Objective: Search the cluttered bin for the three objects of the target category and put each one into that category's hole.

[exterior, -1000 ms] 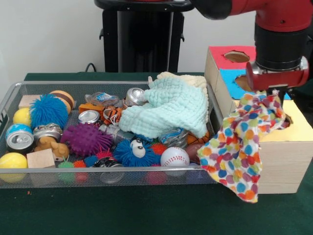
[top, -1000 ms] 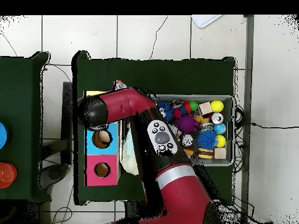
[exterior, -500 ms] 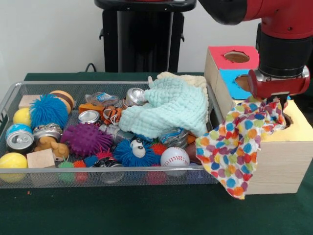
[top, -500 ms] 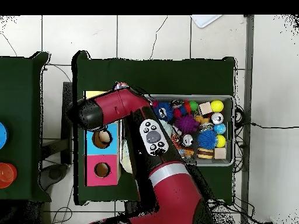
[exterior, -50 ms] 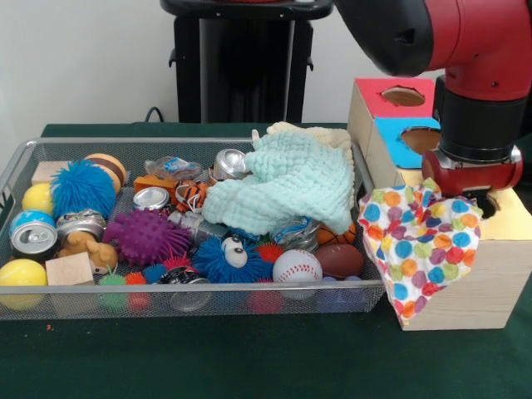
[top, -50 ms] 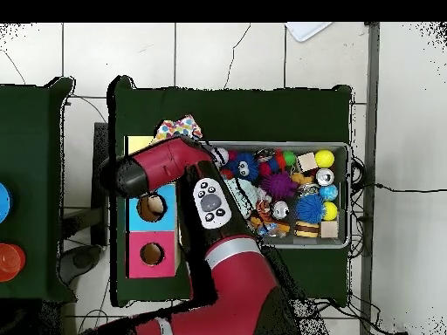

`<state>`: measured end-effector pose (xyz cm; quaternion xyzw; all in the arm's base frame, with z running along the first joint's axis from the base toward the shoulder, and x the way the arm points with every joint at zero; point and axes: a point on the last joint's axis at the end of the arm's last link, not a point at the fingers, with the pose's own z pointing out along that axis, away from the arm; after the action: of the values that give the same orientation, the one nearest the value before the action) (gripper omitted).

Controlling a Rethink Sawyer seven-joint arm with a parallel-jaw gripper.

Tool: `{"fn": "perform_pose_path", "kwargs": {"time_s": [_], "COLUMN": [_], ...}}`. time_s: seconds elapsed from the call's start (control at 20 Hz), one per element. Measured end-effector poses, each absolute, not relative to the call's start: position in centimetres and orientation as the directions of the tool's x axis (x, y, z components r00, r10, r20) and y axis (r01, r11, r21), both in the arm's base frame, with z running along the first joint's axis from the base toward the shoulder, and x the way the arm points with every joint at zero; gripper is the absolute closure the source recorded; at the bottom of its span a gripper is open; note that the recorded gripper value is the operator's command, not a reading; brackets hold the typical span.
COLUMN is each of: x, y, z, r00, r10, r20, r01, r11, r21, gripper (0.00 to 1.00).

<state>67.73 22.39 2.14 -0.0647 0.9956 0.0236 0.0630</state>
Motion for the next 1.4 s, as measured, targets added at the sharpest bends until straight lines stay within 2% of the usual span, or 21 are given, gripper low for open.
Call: {"fn": "perform_pose_path", "kwargs": {"time_s": [0.6,0.65,1.4], "x": [68.9,68.9,68.7], "y": [23.0,23.0,22.8], "z": [2.1,2.1,2.3], "r00": [-0.977,-0.975,-0.971], "r10": [-0.14,-0.142,-0.153], "r20": [-0.162,-0.169,-0.185], "r01": [-0.142,-0.143,-0.15], "r11": [0.99,0.99,0.988], "r21": [0.001,-0.004,-0.031], "gripper": [1.0,0.0,0.0]}}
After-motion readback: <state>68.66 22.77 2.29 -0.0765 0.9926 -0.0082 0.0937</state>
